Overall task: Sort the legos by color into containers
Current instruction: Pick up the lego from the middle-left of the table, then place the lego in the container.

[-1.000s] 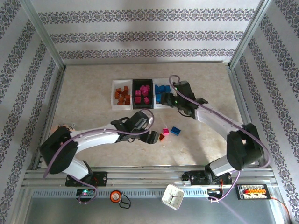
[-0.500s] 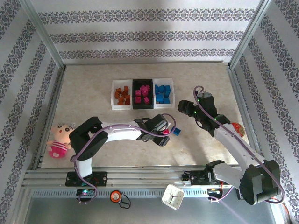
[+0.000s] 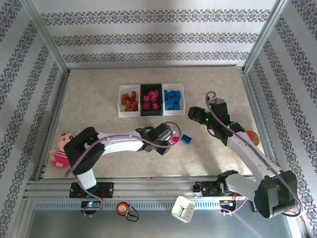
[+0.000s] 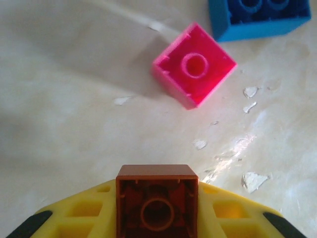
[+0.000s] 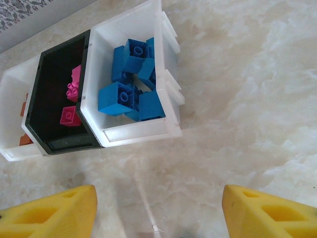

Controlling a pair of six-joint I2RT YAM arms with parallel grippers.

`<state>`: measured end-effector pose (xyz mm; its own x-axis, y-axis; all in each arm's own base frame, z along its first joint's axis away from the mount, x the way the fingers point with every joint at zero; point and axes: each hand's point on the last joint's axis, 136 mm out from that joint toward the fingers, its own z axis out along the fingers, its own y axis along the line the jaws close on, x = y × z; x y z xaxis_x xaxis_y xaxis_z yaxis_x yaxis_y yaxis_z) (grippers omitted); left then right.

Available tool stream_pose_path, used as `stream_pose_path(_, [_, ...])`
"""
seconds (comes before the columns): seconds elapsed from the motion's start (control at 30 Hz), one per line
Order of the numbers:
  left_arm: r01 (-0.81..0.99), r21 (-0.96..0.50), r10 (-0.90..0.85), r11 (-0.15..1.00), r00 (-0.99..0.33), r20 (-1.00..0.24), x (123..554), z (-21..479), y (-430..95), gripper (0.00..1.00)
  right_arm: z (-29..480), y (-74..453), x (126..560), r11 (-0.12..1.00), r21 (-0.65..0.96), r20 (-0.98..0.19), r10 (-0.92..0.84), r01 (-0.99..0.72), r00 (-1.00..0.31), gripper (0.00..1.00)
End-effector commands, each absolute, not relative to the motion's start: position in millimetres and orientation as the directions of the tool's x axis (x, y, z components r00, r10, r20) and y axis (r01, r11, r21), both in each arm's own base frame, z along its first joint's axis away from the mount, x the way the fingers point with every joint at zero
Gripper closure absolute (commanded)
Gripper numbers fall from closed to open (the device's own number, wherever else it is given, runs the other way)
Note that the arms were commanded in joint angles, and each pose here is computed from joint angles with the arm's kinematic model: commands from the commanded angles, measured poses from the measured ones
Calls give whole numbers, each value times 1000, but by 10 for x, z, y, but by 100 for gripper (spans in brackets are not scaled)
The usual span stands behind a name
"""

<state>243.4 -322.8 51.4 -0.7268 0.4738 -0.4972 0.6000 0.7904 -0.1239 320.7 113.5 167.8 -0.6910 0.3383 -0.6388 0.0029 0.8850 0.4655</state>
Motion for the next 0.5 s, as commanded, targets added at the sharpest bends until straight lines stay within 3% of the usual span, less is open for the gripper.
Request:
stream_pose_path(0.0, [463, -187, 278, 866, -758, -590, 2804, 897, -2886, 72, 1650, 1147, 3185, 875, 485, -627, 349, 2, -696, 32])
stream_pose_path(0.23, [155, -311, -113, 938, -710, -695, 3687, 1449, -1976, 73, 1548, 1184, 3143, 876, 482, -614, 342, 5, -711, 32])
stream_pose_path(0.47, [5, -346, -248, 938, -687, -683, 4473, 1464, -1558, 74, 1514, 1209, 3078, 883, 469, -612, 321, -5, -723, 32])
